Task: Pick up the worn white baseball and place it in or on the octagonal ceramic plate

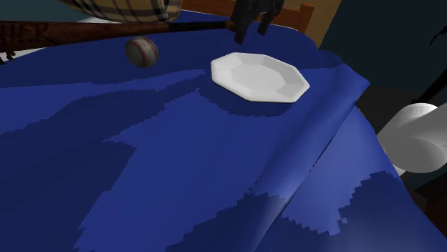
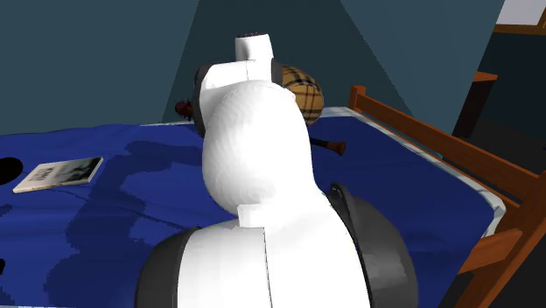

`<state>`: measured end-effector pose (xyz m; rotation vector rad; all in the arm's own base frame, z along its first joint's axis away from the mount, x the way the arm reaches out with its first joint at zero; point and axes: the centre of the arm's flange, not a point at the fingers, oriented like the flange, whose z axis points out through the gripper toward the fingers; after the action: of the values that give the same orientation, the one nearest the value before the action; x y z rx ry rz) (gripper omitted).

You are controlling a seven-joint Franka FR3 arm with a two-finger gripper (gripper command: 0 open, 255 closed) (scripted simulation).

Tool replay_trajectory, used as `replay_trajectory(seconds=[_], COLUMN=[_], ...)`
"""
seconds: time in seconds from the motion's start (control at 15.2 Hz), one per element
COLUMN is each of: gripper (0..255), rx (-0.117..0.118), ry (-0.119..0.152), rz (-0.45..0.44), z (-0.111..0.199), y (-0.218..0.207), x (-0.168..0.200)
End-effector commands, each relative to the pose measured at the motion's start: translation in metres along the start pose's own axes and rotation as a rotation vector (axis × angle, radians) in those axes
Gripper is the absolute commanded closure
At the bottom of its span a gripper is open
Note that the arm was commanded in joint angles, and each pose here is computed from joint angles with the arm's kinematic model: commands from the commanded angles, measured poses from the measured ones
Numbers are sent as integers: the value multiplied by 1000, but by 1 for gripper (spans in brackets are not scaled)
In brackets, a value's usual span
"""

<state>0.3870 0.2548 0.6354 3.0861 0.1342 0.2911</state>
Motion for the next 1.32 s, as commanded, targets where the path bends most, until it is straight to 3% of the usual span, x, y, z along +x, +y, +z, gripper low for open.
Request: replay_trajectory(seconds=[0.0, 0.92, 1.25], gripper=[0, 0, 0], rx=[-1, -18, -18], ry=[0, 2, 2], rz=[8, 52, 55], z=[1, 8, 30], y=[-26, -196, -203], x=[10, 88, 92])
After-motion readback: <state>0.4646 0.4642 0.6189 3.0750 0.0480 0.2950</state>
